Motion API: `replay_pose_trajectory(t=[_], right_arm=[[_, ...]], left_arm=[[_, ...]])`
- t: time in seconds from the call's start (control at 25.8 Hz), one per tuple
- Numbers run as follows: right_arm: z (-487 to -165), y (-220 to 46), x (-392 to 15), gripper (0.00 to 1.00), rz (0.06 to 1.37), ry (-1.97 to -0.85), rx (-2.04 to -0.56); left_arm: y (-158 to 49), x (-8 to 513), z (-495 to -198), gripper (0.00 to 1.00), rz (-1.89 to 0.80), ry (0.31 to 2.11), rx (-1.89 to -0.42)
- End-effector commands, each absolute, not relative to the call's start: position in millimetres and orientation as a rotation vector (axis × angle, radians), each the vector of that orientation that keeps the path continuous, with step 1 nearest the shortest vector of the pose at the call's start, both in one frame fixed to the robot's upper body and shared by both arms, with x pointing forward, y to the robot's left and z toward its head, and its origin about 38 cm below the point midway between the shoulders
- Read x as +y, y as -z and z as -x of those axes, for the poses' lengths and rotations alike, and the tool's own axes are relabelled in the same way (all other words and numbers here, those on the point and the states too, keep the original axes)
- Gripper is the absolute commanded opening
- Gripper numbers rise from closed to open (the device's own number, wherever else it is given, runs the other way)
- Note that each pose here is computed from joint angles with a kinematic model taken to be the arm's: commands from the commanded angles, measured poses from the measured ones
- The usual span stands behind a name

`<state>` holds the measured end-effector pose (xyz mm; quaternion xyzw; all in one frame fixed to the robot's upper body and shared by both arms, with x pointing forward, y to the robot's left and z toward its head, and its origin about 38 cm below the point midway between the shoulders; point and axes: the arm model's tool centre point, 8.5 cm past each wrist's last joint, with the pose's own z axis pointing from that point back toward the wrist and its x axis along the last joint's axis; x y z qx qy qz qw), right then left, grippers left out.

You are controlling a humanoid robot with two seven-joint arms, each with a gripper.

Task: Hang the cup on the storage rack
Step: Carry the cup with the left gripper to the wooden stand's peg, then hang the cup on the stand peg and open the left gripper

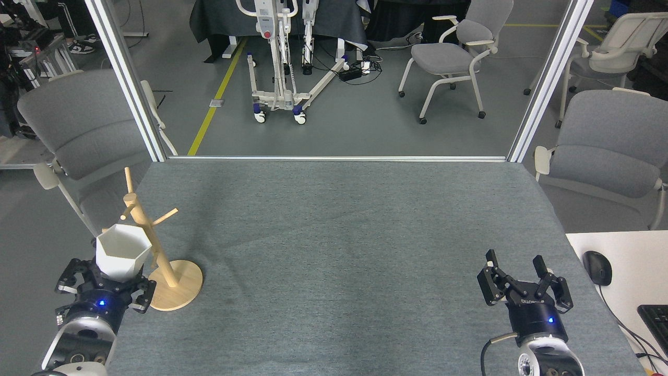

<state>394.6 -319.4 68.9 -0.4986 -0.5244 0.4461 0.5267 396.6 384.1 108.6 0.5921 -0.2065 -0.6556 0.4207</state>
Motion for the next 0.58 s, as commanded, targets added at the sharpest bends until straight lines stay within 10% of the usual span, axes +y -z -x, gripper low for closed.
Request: replay_pose_trajectory(t=[0.0,0.12,0.54], right_arm=[[-395,-69,-321,0.99,1.194,-1.070,-1.250],[-394,-68,-319,0.99,1.189,-1.068,-1.251],[-395,-68,-320,0.99,1.192,-1.067,-1.250]], left_arm=[[-99,382,-397,0.66,-1.452,1.646,-0.514],[-93,385,-396,0.92,-1.451,1.613,-0.496],[-51,371,-396,0.97,-1.337,1.623,-0.535]])
